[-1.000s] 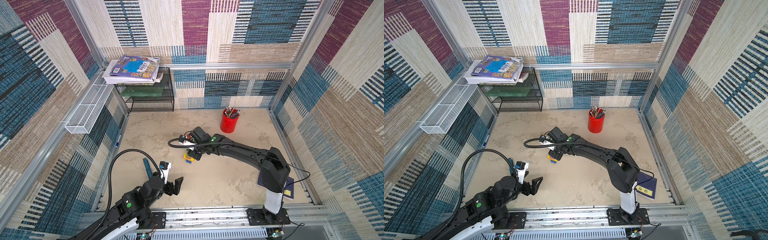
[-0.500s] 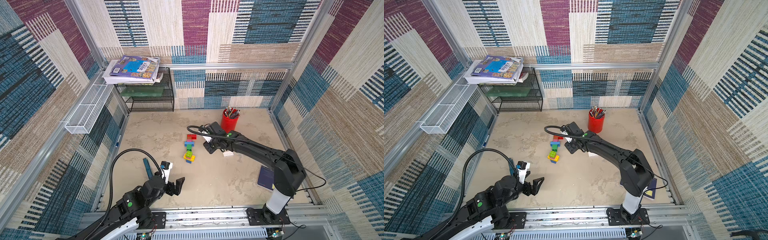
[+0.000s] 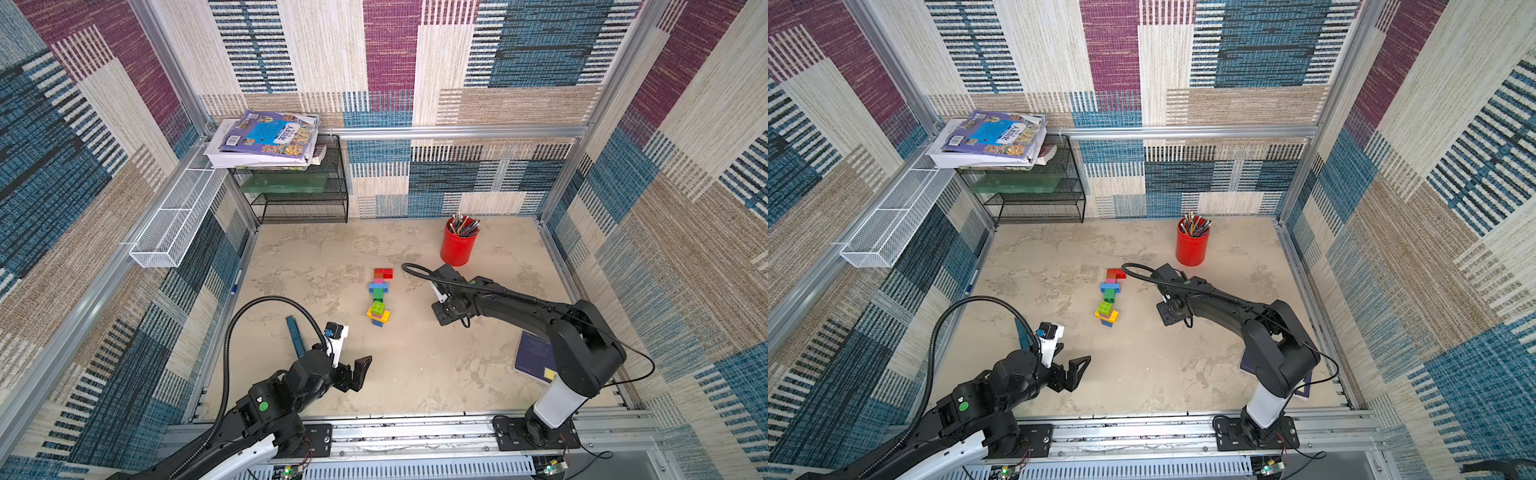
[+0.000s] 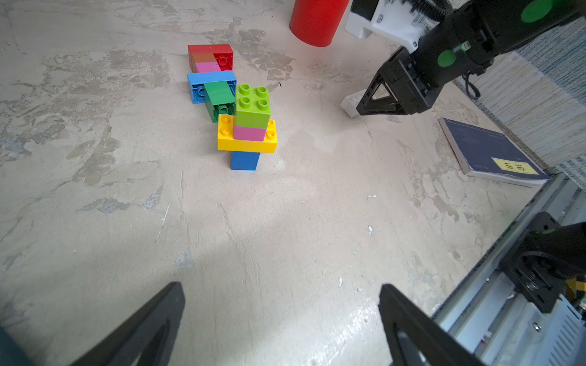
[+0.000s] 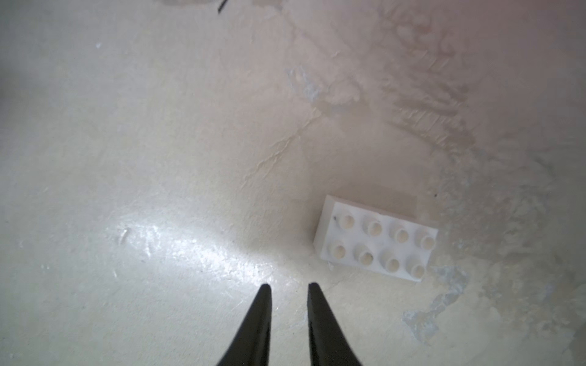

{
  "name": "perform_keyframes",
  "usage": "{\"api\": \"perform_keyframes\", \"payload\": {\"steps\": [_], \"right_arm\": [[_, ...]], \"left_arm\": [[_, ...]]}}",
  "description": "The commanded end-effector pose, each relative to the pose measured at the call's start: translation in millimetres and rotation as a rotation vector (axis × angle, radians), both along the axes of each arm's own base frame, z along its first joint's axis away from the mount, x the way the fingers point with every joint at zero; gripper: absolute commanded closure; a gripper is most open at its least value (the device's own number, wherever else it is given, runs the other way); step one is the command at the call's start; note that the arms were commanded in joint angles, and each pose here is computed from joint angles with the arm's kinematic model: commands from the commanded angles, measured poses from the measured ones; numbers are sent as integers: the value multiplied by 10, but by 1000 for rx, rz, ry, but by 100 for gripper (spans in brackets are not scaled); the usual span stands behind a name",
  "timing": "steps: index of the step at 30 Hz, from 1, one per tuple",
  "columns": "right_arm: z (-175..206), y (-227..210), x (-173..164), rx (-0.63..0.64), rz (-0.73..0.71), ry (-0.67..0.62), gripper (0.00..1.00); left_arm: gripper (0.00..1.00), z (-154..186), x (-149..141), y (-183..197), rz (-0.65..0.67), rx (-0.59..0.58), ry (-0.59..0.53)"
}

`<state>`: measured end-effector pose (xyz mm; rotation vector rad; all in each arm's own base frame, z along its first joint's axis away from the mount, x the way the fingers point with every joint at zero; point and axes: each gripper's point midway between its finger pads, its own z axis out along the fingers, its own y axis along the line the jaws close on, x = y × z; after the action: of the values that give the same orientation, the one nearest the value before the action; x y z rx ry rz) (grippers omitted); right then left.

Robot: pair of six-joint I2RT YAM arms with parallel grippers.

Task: Assemble the letter f with lego
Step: Pick up the lego brick from the center of the board.

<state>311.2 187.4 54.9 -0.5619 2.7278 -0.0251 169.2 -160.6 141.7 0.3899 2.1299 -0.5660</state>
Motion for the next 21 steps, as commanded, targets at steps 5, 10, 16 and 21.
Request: {"api": "perform_keyframes", "payload": {"steps": [5, 10, 16, 21], "right_arm": [[-131, -69, -20, -21, -59, 0, 77], [-200, -88, 97, -18, -70, -4, 79], [-198, -136, 361, -4, -82, -28, 80], [-177, -114, 601, 5, -71, -42, 80]], "left_arm": [[1, 68, -4, -33, -17, -18, -13], [1, 75, -7, -28, -15, -19, -13], [1, 82, -10, -14, -13, -15, -12], [1, 70, -2, -11, -8, -14, -14]]}}
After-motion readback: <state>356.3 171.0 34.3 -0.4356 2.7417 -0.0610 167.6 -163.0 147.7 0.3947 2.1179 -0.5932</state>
